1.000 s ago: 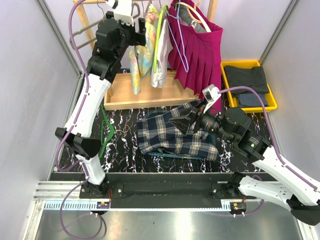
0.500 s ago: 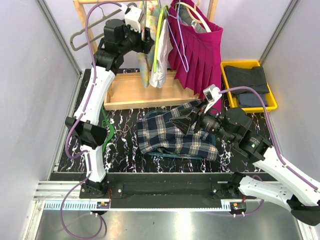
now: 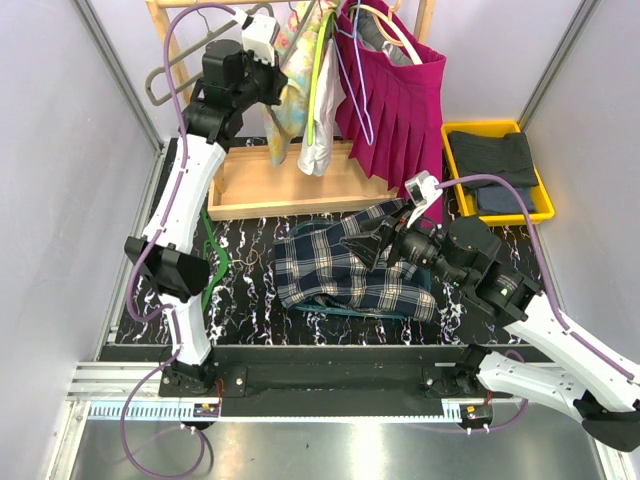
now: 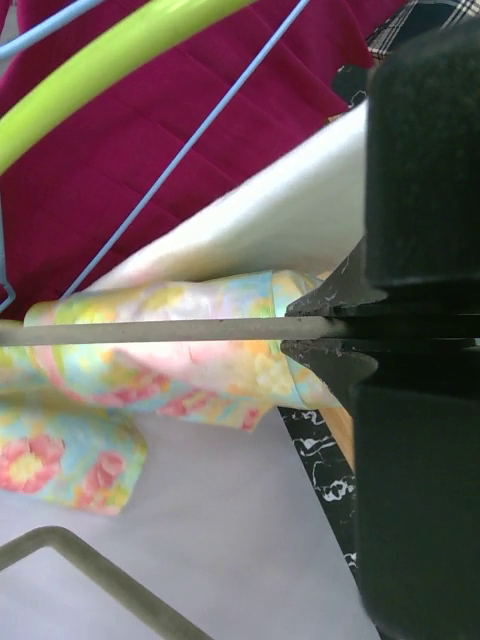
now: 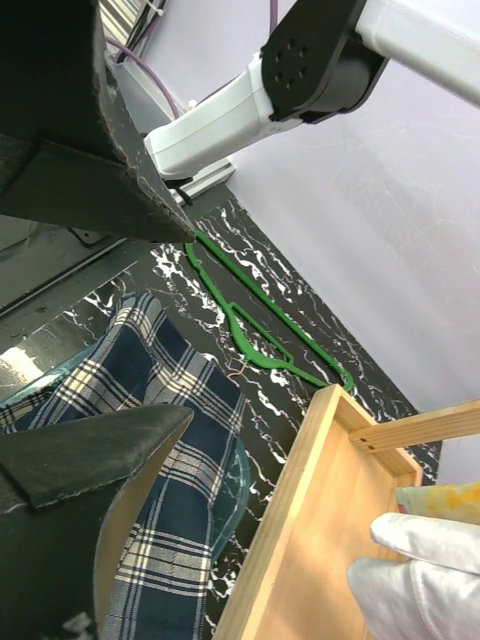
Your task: Remove the skirt from the hanger
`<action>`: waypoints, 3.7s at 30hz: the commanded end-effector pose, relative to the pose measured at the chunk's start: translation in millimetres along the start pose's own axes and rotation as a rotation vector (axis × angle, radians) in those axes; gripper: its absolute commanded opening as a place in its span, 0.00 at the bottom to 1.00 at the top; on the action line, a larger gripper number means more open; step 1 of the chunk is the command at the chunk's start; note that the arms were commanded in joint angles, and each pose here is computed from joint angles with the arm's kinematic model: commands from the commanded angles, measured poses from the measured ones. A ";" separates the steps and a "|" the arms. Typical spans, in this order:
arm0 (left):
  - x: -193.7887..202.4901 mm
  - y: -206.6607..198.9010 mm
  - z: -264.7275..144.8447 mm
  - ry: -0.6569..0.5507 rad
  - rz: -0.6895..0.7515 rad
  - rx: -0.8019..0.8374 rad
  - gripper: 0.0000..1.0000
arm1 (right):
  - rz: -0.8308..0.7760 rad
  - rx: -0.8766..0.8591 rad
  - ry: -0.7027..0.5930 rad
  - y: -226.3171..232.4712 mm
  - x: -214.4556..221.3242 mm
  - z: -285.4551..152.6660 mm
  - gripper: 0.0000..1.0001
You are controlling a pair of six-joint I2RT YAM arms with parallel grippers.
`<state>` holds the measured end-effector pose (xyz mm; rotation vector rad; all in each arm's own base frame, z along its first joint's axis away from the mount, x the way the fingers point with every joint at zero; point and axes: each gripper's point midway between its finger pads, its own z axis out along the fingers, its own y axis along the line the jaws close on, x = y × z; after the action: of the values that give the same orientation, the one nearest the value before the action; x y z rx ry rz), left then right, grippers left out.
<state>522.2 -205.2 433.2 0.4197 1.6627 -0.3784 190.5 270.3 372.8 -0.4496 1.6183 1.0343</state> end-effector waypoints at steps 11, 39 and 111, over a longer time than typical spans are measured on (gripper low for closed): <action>-138.2 -0.9 -68.6 -0.392 0.017 -0.054 0.00 | 0.022 -0.024 0.011 2.0 12.5 1.0 0.70; -7.2 -4.0 -259.1 -0.038 0.256 -0.188 0.00 | 0.020 -0.033 -0.043 11.6 -16.9 1.8 0.74; 12.9 -63.3 -338.7 -0.053 0.143 0.036 0.00 | 0.045 -0.446 -0.662 132.5 -248.1 -117.5 0.00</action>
<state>171.7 -116.4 449.7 0.6334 1.6315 -0.4532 117.2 228.4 628.6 -0.3239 0.8822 1.5429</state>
